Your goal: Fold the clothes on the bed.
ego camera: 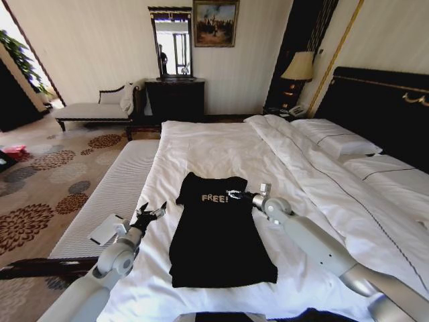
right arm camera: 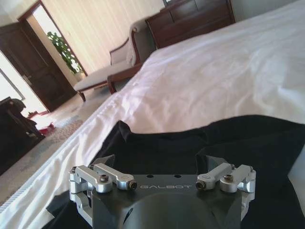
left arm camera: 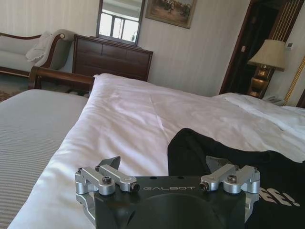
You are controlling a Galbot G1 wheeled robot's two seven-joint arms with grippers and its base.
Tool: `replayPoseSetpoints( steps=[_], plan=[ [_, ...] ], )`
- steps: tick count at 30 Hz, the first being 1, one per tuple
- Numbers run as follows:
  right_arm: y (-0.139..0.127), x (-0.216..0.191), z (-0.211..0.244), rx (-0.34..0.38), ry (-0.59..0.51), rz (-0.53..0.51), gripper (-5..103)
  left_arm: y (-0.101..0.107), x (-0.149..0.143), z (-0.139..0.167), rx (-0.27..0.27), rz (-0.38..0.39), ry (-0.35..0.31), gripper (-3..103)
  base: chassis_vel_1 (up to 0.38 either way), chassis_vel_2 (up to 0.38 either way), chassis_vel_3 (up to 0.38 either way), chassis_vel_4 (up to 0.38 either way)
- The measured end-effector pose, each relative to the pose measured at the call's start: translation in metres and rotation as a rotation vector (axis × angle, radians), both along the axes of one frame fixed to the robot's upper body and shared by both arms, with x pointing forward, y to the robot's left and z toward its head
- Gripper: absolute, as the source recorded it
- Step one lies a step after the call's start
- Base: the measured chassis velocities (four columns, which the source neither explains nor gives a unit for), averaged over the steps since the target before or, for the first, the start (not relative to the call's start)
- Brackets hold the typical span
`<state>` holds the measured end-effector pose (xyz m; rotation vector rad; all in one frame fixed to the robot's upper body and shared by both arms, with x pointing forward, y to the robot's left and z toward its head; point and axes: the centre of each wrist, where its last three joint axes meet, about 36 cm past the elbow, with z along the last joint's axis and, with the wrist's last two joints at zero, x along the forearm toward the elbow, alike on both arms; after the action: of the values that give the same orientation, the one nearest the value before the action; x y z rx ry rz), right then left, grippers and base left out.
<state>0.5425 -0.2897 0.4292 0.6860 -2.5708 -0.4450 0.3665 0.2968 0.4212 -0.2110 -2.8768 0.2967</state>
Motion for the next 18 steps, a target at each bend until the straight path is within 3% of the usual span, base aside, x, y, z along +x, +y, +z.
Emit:
replayPoseSetpoints(
  steps=[5, 9, 11, 12, 13, 18],
  plan=[
    [-0.003, -0.003, -0.004, -0.06, -0.1, 0.015, 100, 0.0, -0.002, 0.002, -0.001, 0.002, 0.0, 100, 0.0, 0.0, 0.0, 0.0],
    [-0.005, -0.012, 0.004, -0.003, -0.109, 0.061, 100, 0.0, -0.002, 0.002, -0.002, 0.002, 0.002, 100, 0.0, 0.0, 0.0, 0.0],
    [-0.005, -0.017, 0.007, -0.012, -0.094, 0.075, 100, 0.0, -0.002, 0.002, -0.002, 0.002, 0.001, 100, 0.0, 0.0, 0.0, 0.0],
    [-0.006, -0.02, 0.006, -0.057, -0.085, 0.079, 100, 0.0, -0.002, 0.002, -0.004, 0.001, 0.001, 100, 0.0, 0.0, 0.0, 0.0],
    [-0.009, -0.024, 0.002, -0.097, -0.084, 0.075, 100, -0.001, -0.002, 0.003, -0.006, -0.001, -0.001, 100, 0.0, 0.0, 0.0, 0.0],
    [-0.025, -0.032, -0.003, -0.097, -0.101, -0.003, 100, -0.004, -0.001, 0.005, -0.007, -0.004, -0.006, 100, 0.0, 0.0, 0.0, 0.0]
  ],
)
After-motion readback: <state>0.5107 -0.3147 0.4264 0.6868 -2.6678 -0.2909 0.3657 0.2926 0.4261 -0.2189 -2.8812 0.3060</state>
